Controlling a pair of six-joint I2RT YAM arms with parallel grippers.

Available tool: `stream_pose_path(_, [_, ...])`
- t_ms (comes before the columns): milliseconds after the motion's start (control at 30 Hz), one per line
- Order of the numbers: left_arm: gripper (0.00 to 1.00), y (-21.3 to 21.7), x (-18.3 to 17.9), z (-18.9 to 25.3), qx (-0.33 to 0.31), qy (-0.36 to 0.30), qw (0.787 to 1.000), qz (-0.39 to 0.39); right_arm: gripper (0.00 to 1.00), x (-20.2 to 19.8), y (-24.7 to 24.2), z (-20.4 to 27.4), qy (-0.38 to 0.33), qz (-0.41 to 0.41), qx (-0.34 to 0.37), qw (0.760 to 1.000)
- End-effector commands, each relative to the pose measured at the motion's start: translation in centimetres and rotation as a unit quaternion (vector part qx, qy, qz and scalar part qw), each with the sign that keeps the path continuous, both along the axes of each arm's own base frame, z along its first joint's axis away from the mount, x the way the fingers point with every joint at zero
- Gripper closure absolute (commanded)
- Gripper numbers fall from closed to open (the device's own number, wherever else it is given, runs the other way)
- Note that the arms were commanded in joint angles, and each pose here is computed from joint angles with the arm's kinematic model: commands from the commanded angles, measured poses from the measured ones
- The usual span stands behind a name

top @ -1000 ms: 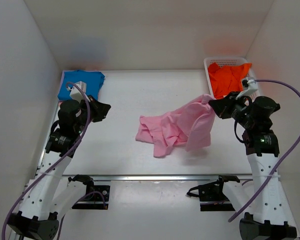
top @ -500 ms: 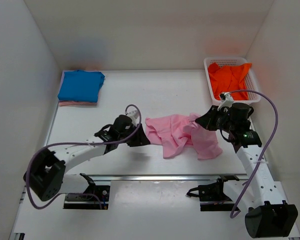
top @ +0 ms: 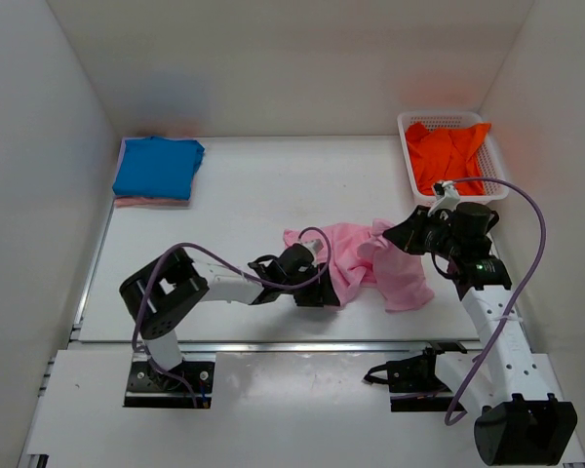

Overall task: Fold and stack the t-shirts
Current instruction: Flatten out the tshirt

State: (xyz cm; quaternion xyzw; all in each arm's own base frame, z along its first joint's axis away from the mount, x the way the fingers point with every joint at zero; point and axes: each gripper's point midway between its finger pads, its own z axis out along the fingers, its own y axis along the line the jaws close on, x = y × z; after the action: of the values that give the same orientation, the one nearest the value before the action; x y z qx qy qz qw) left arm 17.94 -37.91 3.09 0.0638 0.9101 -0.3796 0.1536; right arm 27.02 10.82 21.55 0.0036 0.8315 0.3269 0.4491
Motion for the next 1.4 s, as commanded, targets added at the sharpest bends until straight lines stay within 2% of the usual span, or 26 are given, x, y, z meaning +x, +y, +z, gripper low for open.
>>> stream_pose_path(0, [0.39,-0.8,0.8,-1.2,0.022,0.000,0.999,0.029,0.99,0.0,0.5,1.6,-0.034,0.014,0.008,0.999])
stream_pose_path(67, [0.38,-0.8,1.5,-1.4,0.020,0.000,0.999,0.045,1.00,-0.2,0.4,1.6,-0.034,0.014,0.010,0.999])
stream_pose_path(100, [0.42,-1.2,1.5,-1.5,0.017,0.004,0.999,0.046,1.00,-0.1,0.4,1.5,-0.036,0.014,0.009,0.999])
stream_pose_path(167, [0.62,-1.7,1.5,-1.7,0.018,0.007,0.999,0.038,1.00,-0.1,0.5,1.5,-0.036,0.017,0.009,0.999])
stream_pose_path(200, [0.84,-2.1,1.5,-1.7,0.014,0.007,0.999,0.031,1.00,-0.2,0.4,1.5,-0.037,0.015,0.010,0.999])
stream_pose_path(233, [0.98,-2.1,1.3,-1.8,0.014,0.009,0.999,0.028,1.00,0.1,-0.2,1.5,-0.037,0.004,0.009,0.999])
stream_pose_path(267, [1.00,-2.3,1.4,-1.5,0.004,0.009,1.000,0.030,1.00,0.0,-0.2,1.4,-0.036,0.005,0.010,0.999])
stream_pose_path(367, [1.00,-0.9,1.3,-0.6,-0.001,0.002,0.999,0.035,1.00,0.0,-0.2,1.8,-0.038,0.005,0.011,0.999])
stream_pose_path(467, [1.00,3.5,5.6,5.4,-0.018,-0.063,0.993,0.097,1.00,0.0,-0.7,2.2,-0.042,0.001,0.005,0.999])
stream_pose_path(500, [1.00,4.9,6.0,5.9,0.001,-0.074,0.992,0.103,1.00,-0.1,-0.8,2.8,-0.048,0.004,0.006,0.999])
stream_pose_path(533, [1.00,6.8,7.9,9.4,-0.013,-0.111,0.986,0.126,1.00,0.0,-0.9,3.4,-0.055,0.002,0.007,0.998])
stream_pose_path(567, [1.00,8.2,8.2,10.2,-0.002,-0.115,0.984,0.136,1.00,-0.2,-1.0,3.9,-0.059,0.000,0.008,0.998])
stream_pose_path(667, [1.00,15.8,11.7,20.6,-0.037,-0.212,0.951,0.222,0.99,-0.3,-1.5,6.4,-0.088,-0.010,0.000,0.996])
stream_pose_path(700, [1.00,18.2,12.2,21.7,-0.029,-0.216,0.944,0.248,1.00,-0.4,-1.7,7.3,-0.101,-0.014,0.000,0.995])
stream_pose_path(767, [1.00,21.4,11.7,27.5,-0.044,-0.272,0.925,0.261,1.00,-0.7,-2.0,9.6,-0.124,-0.020,0.001,0.992])
stream_pose_path(800, [1.00,22.4,11.2,27.7,-0.031,-0.271,0.926,0.263,1.00,-0.7,-2.1,10.4,-0.133,-0.024,0.003,0.991])
stream_pose_path(833, [1.00,23.7,11.2,29.9,-0.039,-0.296,0.915,0.272,1.00,-1.1,-1.8,11.3,-0.141,-0.017,0.006,0.990])
stream_pose_path(967, [1.00,25.0,9.5,31.3,-0.023,-0.316,0.906,0.281,1.00,-1.4,-2.1,13.7,-0.166,-0.029,0.000,0.986])
stream_pose_path(1133, [1.00,26.7,8.7,28.3,0.010,-0.300,0.905,0.300,1.00,-1.6,-2.5,12.1,-0.144,-0.038,-0.019,0.989])
stream_pose_path(1267, [1.00,28.3,8.1,29.9,0.022,-0.329,0.886,0.326,1.00,-2.0,-2.0,11.1,-0.141,-0.020,-0.025,0.989])
stream_pose_path(1367, [1.00,29.5,8.0,32.9,0.028,-0.361,0.865,0.348,1.00,-2.9,-1.2,12.6,-0.184,0.001,-0.022,0.983])
